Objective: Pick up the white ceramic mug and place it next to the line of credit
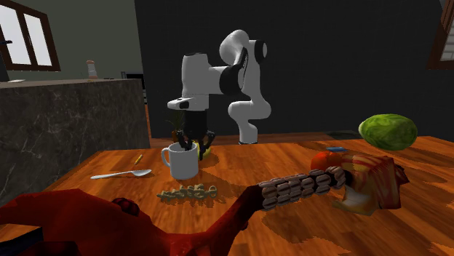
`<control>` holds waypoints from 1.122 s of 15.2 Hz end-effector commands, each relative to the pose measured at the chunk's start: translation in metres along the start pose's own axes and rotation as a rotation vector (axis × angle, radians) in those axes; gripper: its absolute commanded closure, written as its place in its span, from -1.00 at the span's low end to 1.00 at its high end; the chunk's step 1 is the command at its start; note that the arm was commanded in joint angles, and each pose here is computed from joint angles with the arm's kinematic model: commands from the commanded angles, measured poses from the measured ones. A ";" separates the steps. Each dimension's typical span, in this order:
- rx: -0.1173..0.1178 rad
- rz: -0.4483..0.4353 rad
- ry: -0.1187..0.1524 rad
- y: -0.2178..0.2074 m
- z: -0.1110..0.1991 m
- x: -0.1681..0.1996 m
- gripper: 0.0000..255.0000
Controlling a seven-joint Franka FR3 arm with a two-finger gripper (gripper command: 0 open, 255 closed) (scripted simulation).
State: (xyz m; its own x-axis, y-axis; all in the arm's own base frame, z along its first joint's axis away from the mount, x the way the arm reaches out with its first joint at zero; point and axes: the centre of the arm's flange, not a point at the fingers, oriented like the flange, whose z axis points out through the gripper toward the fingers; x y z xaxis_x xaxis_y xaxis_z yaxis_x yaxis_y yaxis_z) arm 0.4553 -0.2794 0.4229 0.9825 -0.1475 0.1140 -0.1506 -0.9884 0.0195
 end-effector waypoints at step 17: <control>0.000 0.000 0.000 0.001 -0.047 0.005 1.00</control>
State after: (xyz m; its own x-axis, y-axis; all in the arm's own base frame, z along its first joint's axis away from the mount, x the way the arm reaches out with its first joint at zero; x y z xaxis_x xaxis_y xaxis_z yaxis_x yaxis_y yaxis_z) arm 0.4548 -0.2789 0.4661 0.9824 -0.1476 0.1141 -0.1508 -0.9884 0.0195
